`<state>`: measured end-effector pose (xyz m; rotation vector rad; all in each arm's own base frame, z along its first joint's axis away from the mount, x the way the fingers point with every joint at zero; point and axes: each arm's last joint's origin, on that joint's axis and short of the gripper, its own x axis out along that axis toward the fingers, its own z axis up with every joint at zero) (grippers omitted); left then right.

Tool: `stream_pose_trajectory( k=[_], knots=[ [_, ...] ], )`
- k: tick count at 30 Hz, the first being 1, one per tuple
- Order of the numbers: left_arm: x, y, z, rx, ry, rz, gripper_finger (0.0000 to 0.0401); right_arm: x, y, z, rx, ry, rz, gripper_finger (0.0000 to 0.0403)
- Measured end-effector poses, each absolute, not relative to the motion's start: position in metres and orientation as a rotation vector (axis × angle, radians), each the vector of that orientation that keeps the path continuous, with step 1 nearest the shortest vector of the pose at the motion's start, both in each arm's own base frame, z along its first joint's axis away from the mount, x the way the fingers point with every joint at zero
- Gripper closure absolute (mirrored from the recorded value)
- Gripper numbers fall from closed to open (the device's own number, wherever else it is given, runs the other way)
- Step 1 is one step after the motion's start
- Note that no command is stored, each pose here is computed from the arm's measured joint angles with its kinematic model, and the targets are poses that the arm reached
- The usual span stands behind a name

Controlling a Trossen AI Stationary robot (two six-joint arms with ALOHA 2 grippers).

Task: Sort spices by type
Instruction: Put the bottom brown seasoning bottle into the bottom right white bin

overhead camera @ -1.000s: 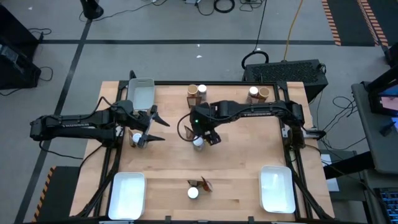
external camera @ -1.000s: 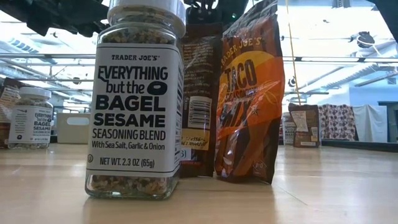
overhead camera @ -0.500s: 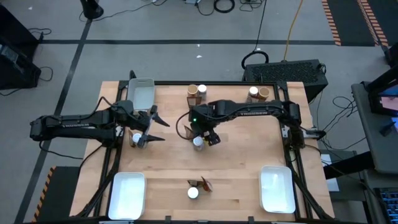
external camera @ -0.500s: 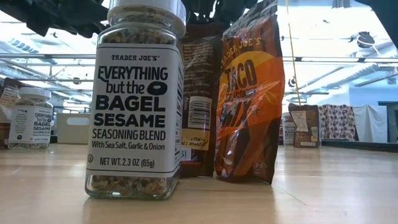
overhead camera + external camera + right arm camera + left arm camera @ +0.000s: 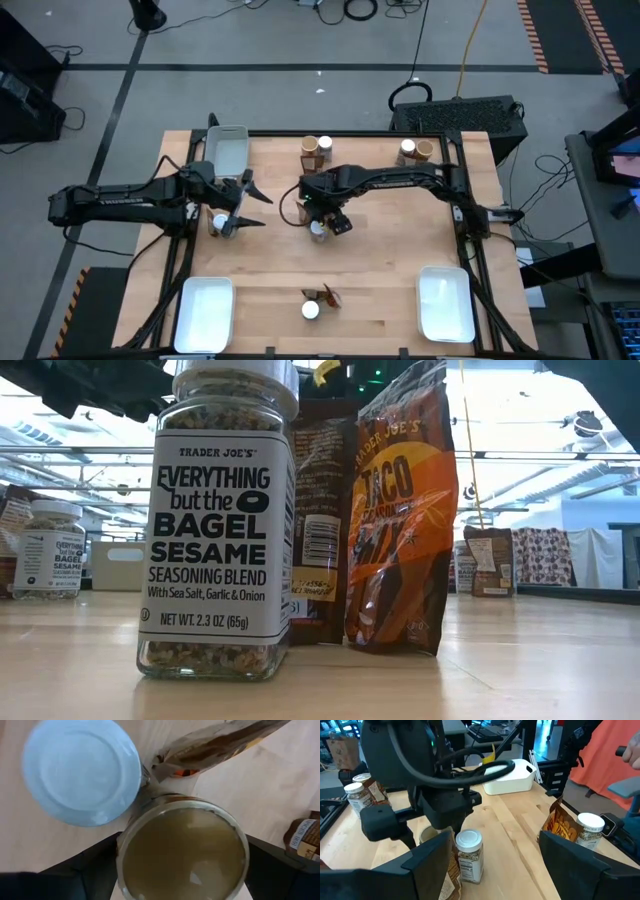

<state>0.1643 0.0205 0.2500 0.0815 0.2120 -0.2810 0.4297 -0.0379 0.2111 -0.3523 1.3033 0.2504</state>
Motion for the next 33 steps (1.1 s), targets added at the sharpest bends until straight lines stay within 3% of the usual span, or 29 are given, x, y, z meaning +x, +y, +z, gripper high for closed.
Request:
stream_pose_trajectory(
  k=[7,20,33],
  knots=[
    [0.164,0.021,0.250,0.087,0.212,-0.278,0.0100,0.431,-0.038,0.208,-0.368,1.307,0.266,0.0071],
    [0.164,0.021,0.250,0.086,0.215,-0.278,0.0100,0.431,-0.038,0.208,-0.395,1.304,0.290,0.0135],
    [0.164,0.021,0.250,0.085,0.215,-0.277,0.0100,0.424,-0.040,0.220,-0.436,1.321,0.226,0.0139]
  ],
)
